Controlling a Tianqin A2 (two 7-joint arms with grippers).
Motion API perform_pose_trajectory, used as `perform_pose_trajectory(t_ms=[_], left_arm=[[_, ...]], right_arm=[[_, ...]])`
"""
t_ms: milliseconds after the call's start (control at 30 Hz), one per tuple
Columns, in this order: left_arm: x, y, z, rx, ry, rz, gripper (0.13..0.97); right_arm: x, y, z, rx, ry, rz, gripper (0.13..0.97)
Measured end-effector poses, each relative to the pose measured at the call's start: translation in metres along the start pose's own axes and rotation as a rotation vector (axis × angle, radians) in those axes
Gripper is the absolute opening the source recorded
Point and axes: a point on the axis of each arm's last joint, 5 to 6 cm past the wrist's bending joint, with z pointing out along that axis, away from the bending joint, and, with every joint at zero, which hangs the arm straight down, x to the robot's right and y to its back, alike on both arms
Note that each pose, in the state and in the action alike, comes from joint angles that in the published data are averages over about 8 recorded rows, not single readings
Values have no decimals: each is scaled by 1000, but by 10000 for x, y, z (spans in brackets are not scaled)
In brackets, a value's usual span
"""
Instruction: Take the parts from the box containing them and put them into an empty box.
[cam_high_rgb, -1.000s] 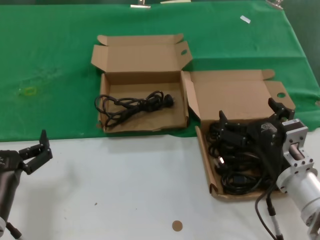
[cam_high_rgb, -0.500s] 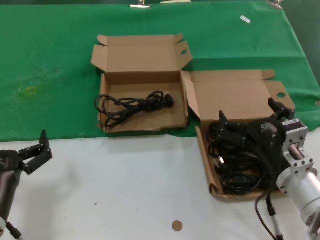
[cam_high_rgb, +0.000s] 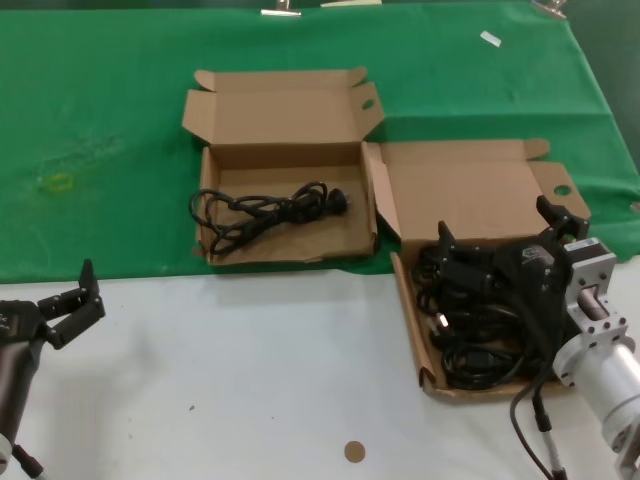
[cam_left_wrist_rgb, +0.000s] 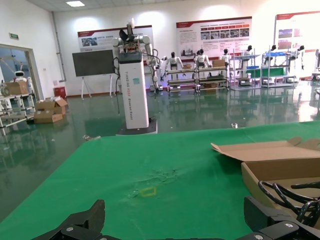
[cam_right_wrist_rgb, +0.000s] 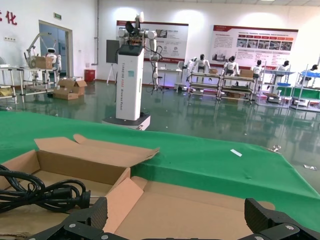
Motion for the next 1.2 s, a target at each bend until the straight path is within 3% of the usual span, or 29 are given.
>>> perform_pose_trajectory(t_ms=[1200], left_arm=[[0, 0, 0, 0, 0, 0, 966]], right_arm=[[0, 0, 0, 0, 0, 0, 966]])
